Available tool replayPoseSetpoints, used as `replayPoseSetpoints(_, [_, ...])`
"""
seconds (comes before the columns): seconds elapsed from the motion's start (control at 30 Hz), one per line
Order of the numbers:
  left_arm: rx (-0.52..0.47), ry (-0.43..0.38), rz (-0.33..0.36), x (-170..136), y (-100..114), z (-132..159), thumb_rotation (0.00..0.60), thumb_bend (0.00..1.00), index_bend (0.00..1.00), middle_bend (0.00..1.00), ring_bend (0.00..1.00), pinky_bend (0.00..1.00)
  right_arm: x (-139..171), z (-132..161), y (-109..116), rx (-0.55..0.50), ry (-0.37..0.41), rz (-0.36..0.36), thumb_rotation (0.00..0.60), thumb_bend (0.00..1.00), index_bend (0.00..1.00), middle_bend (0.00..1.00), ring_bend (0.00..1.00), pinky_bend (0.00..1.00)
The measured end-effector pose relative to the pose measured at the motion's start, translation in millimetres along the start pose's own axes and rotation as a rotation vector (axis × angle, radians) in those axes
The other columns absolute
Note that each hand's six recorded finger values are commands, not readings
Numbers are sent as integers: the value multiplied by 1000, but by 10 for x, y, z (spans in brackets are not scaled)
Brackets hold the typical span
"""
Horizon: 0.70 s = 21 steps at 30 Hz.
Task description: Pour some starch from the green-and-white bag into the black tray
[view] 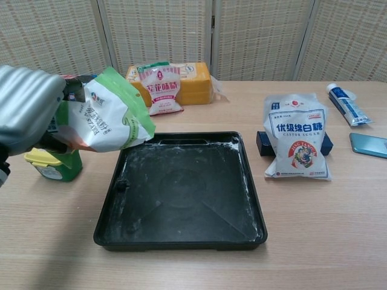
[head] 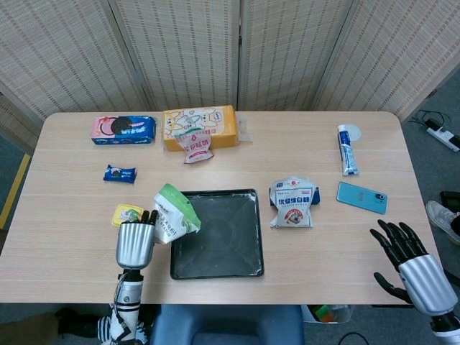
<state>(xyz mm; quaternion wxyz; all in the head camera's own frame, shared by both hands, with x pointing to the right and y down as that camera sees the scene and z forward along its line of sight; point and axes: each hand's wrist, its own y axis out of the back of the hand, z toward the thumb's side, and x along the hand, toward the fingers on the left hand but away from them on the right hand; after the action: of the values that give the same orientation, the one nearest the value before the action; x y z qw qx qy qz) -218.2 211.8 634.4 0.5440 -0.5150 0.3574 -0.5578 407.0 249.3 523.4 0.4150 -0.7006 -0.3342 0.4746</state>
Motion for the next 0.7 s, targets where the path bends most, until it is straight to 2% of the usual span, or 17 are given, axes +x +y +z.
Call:
replayPoseSetpoints(0.3, [100,-60,78,-36,-33,219,600,241,651,763,946,975,-4,1,-7,2,-1,2,600,309,0,0,0,0])
replayPoseSetpoints(0.6, [267,-130,195,-102,-103,275,600,242,651,763,946,975,3,0,-2,3,0,0,600,308,0,0,0,0])
replayPoseSetpoints(0.7, [288,-144,215,-120,-119,282,600,241,651,763,947,975,-2,4,-14,4,1,5,600,309,0,0,0,0])
